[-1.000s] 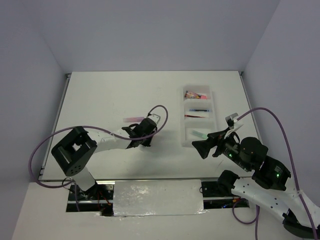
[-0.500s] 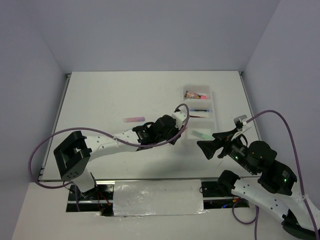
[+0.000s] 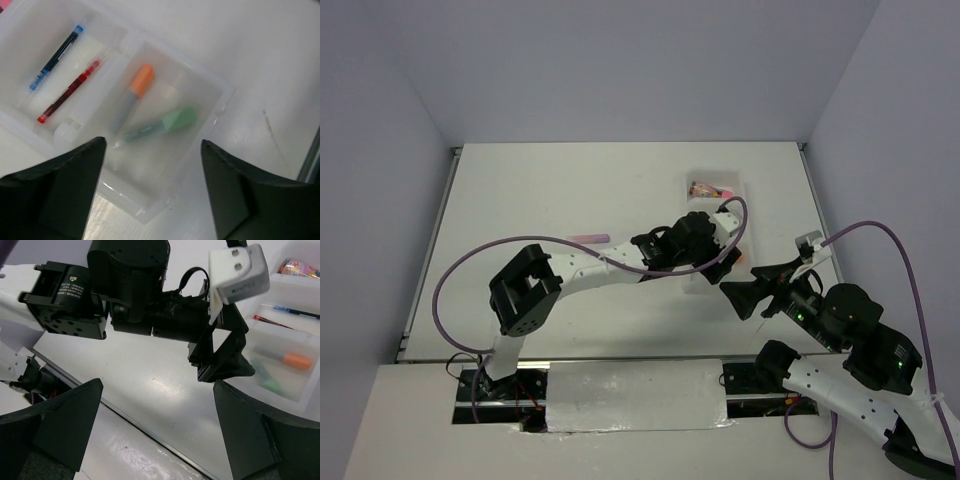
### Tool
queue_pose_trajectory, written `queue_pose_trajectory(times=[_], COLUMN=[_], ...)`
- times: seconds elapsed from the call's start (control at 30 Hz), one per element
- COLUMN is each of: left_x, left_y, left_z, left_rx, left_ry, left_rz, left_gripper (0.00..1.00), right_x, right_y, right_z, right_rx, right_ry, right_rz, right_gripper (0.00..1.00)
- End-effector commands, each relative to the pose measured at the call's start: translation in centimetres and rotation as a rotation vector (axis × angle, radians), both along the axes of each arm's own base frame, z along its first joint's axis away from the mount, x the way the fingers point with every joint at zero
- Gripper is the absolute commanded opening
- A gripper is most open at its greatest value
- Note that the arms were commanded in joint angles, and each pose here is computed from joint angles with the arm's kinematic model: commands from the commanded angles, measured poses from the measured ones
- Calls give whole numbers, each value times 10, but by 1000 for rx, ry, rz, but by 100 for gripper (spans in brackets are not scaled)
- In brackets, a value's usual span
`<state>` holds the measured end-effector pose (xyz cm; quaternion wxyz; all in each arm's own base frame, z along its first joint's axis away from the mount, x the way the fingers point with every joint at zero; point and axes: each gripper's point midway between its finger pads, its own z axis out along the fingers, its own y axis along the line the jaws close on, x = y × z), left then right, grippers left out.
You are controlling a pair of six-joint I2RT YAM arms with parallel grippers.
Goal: Sort the stationery into containers
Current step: Place the pen in the storage box, then pick up the pen from the center of the board.
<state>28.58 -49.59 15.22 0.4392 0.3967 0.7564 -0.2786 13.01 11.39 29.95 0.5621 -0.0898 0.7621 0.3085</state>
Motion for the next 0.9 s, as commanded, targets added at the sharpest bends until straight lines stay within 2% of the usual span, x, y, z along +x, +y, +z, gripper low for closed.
queue_pose_trajectory(times=[0.0, 0.07, 0.13, 0.27, 0.3, 0.37, 0.4, 0.5, 0.6, 0.63, 0.73, 0.87], left_x=[11, 17, 33, 67, 76, 85, 89, 86, 86, 86, 87, 82], left_y=[-1, 14, 48, 138, 175, 213, 246, 288, 304, 308, 317, 320], left_z=[17, 18, 24, 28, 20, 8, -6, -37, -57, -62, -76, -77], left_rx=[-40, -26, -13, 39, 68, 98, 140, 224, 261, 276, 277, 250], left_ry=[-38, -50, -83, -122, -116, -84, -47, 22, 66, 81, 145, 158], left_rz=[13, 72, 192, 474, 557, 651, 721, 809, 830, 836, 849, 847], left_gripper=[99, 99, 99, 99, 99, 99, 99, 99, 97, 92, 87, 87], right_x=[-4, -3, -2, -1, -1, 0, 0, 0, 0, 0, -2, -2], right_y=[-9, -10, -8, -4, -4, 0, 1, 7, 13, 14, 14, 10], right_z=[16, 14, 15, 12, 12, 11, 12, 10, 7, 7, 5, 5], right_rx=[22, 18, 17, 21, 24, 28, 33, 47, 43, 40, 30, 35], right_ry=[-35, -33, -37, -44, -48, -55, -59, -66, -59, -58, -48, -54], right_rz=[-14, -19, -15, -5, -3, 8, 12, 33, 55, 59, 70, 57], right_gripper=[100, 100, 100, 100, 100, 100, 100, 100, 100, 100, 100, 100])
